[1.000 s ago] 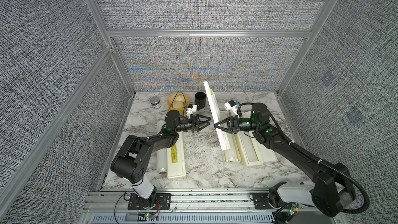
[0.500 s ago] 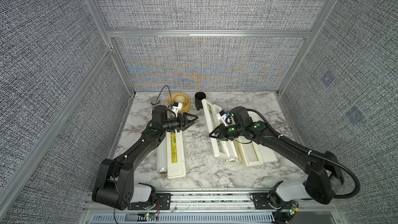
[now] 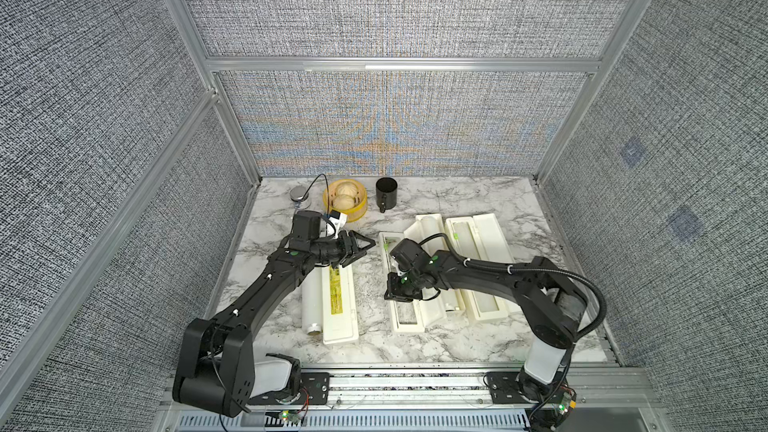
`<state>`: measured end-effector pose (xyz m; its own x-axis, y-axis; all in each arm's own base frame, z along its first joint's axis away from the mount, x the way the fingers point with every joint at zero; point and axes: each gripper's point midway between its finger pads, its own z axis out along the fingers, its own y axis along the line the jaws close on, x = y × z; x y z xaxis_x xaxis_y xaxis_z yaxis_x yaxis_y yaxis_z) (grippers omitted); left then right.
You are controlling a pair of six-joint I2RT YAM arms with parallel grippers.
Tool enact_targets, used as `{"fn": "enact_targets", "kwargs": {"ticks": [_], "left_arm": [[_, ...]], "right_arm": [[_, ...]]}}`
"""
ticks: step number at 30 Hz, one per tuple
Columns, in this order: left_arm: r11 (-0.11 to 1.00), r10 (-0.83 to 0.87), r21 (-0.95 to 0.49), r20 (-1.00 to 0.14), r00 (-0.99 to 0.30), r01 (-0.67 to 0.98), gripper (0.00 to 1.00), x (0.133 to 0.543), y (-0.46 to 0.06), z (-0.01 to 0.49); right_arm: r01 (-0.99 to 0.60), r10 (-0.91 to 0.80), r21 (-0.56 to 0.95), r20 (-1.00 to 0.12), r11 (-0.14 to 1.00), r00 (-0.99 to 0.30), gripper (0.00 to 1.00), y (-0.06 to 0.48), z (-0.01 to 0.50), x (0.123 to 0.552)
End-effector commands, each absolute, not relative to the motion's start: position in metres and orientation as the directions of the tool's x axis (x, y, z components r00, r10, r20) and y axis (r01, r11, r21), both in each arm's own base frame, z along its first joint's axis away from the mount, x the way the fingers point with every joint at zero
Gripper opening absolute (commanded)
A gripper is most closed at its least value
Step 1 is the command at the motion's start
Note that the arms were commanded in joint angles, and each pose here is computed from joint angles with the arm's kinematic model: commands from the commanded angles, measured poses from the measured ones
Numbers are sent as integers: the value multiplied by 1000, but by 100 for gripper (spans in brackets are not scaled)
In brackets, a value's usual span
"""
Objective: Put plastic wrap rolls into dispensers
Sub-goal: Adjust the lid at the center of the board, then close the lid at the center of the board.
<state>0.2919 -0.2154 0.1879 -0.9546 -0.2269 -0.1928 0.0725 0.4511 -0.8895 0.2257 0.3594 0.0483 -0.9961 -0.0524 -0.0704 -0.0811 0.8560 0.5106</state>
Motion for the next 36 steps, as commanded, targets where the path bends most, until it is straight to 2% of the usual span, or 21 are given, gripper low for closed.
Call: {"fn": "enact_targets", "kwargs": {"ticks": [1, 4, 5, 6, 13, 17, 21, 27, 36], "left_arm": [[464, -216, -882, -205, -955, 84, 56, 288, -213, 184], [483, -217, -873, -196, -956, 69, 56, 287, -211, 177], [486, -220, -872, -193, -956, 64, 56, 287, -210, 175], [488, -222, -871, -188, -957, 58, 56, 287, -210, 173], [506, -246, -863, -150, -958, 5, 56, 287, -208, 160], [519, -260, -854, -131, -957, -25, 55, 285, -206, 151], [559, -253, -828, -121, -960, -43, 55, 279, -211, 140], [620, -226, -782, -107, -968, -59, 55, 274, -225, 125], [707, -208, -692, -10, -978, -144, 55, 261, -240, 78]], "right_arm": [[-52, -22, 500, -66, 864, -998, 25, 361, 41, 229], [-66, -40, 482, -63, 874, -997, 37, 360, 38, 226], [-73, -47, 474, -66, 877, -997, 49, 360, 39, 226], [-82, -55, 469, -70, 879, -996, 54, 359, 41, 226], [-192, -127, 432, -175, 881, -976, 65, 347, 85, 226], [-213, -131, 368, -234, 905, -963, 73, 316, 112, 228], [-191, -113, 344, -236, 919, -965, 76, 279, 116, 231], [-148, -80, 327, -214, 933, -974, 76, 242, 105, 235], [-178, -96, 434, -205, 883, -974, 75, 272, 103, 245]]}}
